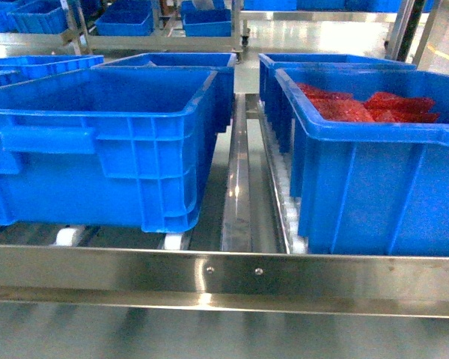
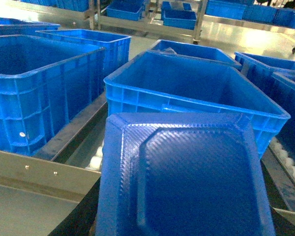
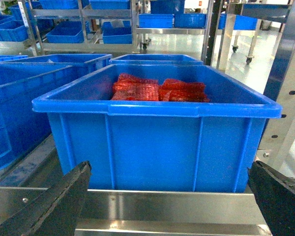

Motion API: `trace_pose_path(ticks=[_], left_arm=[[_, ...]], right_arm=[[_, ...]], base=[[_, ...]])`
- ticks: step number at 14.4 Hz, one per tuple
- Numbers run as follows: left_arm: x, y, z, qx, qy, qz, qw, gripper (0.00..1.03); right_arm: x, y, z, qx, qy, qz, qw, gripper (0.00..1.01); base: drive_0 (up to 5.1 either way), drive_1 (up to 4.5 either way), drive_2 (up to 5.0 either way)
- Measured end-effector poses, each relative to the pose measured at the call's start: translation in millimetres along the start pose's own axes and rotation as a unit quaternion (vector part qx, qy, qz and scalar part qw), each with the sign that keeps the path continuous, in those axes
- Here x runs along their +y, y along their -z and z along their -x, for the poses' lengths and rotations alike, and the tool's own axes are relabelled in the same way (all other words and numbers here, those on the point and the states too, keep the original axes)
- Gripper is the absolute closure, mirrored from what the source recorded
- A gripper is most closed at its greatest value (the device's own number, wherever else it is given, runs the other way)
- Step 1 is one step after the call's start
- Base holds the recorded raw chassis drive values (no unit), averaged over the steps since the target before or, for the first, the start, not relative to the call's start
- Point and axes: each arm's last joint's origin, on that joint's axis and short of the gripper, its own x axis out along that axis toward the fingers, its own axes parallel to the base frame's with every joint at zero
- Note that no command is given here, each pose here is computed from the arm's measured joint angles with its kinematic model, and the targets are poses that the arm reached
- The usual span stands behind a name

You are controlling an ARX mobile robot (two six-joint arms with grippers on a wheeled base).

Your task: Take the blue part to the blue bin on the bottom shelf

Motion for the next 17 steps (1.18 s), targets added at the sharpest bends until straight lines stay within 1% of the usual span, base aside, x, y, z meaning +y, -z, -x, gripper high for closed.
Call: trace_pose_path(ticks=[1,9,17], left_arm=[[-0.2,-0.1,-0.2,0.000,0.003,0.000,1.0000,0.60],[-0.1,0.3,-0.2,0.002,0.001,0.000,1.0000,0.60],[-0.2,0.1,-0.4,0.001,0.001,0.000,1.0000,0.60]], right_arm=[[0.0,0.4,0.0,0.002,0.000,0.000,1.0000,0.03],[0.0,-0.3,0.0,-0.002,0.000,0.000,1.0000,0.03],[0.0,0.4,0.0,0.002,0.000,0.000,1.0000,0.03]], base=[[0.0,4.10,-4.1],[0.1,4.17,-4.1],[0.0,0.00,0.0]])
